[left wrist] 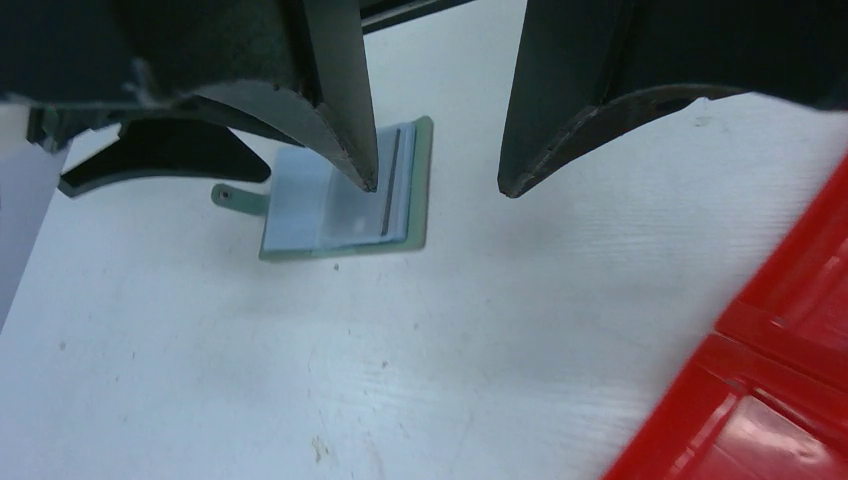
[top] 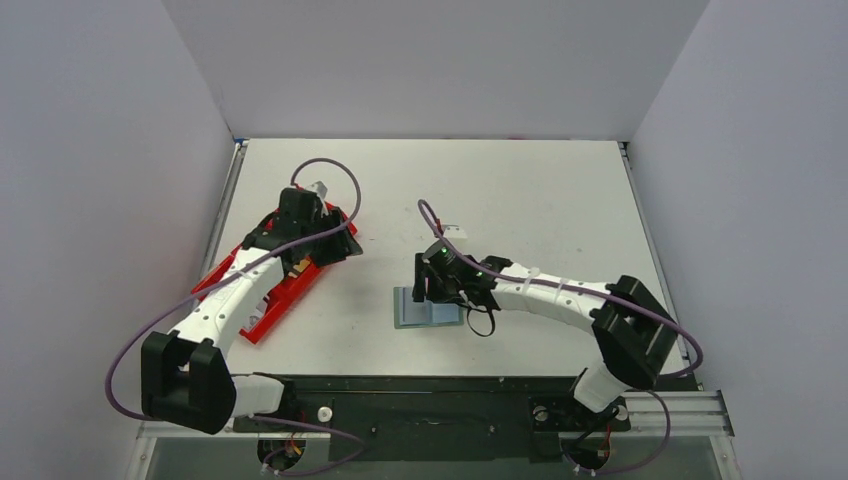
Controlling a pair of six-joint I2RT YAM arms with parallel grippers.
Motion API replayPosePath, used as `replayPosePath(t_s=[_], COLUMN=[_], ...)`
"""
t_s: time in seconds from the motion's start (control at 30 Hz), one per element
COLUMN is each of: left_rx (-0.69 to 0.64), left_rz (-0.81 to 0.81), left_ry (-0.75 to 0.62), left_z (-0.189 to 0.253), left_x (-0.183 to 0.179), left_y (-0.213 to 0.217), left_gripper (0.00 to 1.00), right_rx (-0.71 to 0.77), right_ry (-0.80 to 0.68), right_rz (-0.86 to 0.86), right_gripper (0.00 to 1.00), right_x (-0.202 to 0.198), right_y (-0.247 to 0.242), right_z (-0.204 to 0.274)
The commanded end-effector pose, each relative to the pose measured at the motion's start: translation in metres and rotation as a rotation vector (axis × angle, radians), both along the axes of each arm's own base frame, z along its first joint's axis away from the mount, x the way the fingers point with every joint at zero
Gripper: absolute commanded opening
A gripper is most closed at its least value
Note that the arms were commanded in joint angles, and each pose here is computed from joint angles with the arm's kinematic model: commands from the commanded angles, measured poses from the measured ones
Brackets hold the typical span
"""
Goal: Take the credit cards out of the card holder
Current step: Place the credit card in the storage box, then remove the credit card from the card holder.
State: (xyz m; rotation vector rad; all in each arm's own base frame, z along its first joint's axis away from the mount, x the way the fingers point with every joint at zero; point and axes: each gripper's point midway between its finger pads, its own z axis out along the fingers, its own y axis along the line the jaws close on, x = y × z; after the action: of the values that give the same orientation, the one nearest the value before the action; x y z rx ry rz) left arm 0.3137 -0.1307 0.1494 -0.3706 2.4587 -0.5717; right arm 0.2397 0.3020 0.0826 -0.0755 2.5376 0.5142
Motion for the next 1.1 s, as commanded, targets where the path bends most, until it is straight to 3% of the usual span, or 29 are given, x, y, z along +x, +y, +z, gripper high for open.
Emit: replayPosePath(t_s=[0.0,0.47,0.77,1.07], left_rx=[-0.103,-0.146,-0.145,-0.143], left_rz=[-0.083,-0.147,-0.163,-0.220], left_ry=[-0.045,0.009,0.030,0.079], left_z=[0.012,-0.014,-0.023,-0.042], left_x=[-0.008,-0.026,-0.032,-0.047], left_y=[-0.033,-0.058,-0.064,-0.086], left_gripper=[0.46,0.46,0.46,0.46], right_rx=[-0.039,-0.130,-0.159,-0.128], right_ry=[-0.050,0.015,0.038,0.076], right_rz=[-0.046,-0.035,-0.030,-0.049], right_gripper=[0.62,0.58,0.34,0.00], right_x=[0.014,0.011,0.006,-0.001], right_y=[0.014,0.029,0.025,0.009], right_z=[0.000,-0.045,-0.059,-0.079])
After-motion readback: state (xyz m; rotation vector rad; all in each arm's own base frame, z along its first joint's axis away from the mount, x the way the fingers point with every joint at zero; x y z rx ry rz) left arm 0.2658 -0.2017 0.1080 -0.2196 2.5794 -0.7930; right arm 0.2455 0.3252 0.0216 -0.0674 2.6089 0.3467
